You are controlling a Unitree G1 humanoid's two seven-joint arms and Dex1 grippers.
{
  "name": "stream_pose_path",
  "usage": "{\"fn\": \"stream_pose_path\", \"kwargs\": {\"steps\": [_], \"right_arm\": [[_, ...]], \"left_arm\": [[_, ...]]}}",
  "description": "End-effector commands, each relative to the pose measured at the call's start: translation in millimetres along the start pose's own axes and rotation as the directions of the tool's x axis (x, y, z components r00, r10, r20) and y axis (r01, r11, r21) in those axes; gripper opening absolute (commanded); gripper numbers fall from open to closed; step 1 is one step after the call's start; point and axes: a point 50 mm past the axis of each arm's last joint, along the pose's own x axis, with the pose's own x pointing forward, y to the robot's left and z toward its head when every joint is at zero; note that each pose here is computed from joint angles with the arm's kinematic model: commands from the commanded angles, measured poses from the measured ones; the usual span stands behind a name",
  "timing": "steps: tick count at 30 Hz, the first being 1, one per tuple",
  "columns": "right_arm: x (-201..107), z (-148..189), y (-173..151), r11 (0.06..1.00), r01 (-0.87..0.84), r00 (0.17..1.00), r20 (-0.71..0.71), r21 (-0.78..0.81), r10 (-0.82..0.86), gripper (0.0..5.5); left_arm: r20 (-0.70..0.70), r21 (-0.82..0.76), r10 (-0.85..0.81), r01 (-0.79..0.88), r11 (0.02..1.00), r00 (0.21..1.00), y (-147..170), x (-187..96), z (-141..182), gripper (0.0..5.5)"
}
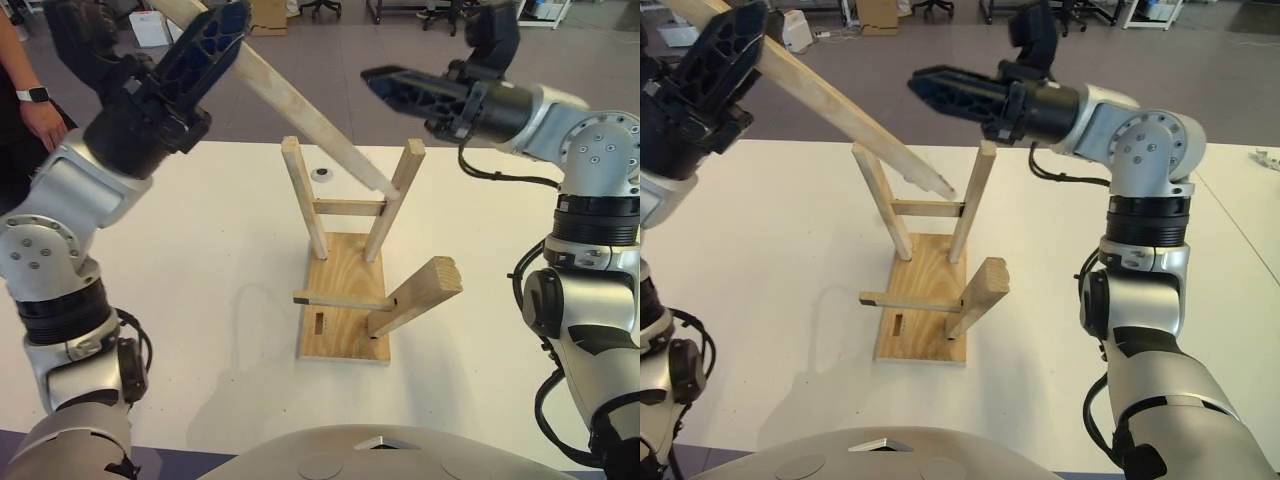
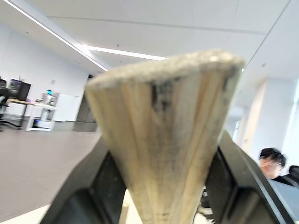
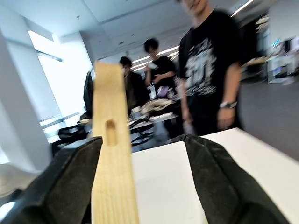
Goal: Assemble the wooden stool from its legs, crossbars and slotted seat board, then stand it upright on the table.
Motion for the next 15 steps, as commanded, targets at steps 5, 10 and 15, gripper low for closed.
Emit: {"fn": "stream_pose_path", "kwargs": {"steps": [5,10,15], "right_arm": [[-187,-47,-4,0.683,0.729,0.661,0.204,0.055,-0.722,3.23],[-206,-171,9,0.553,0.822,0.569,-0.173,0.137,-0.803,3.23],[-185,-222,28,0.584,0.783,0.622,-0.283,0.213,-0.730,3.23]], "left_arm": [[-0.185,0.320,0.267,-0.199,0.927,0.946,-11,-59,30,2.03],[-0.424,0.317,0.215,-0.078,0.945,0.880,7,-117,-30,2.03],[-0.400,0.300,0.037,0.093,0.949,0.916,5,-135,-50,2.03]]}}
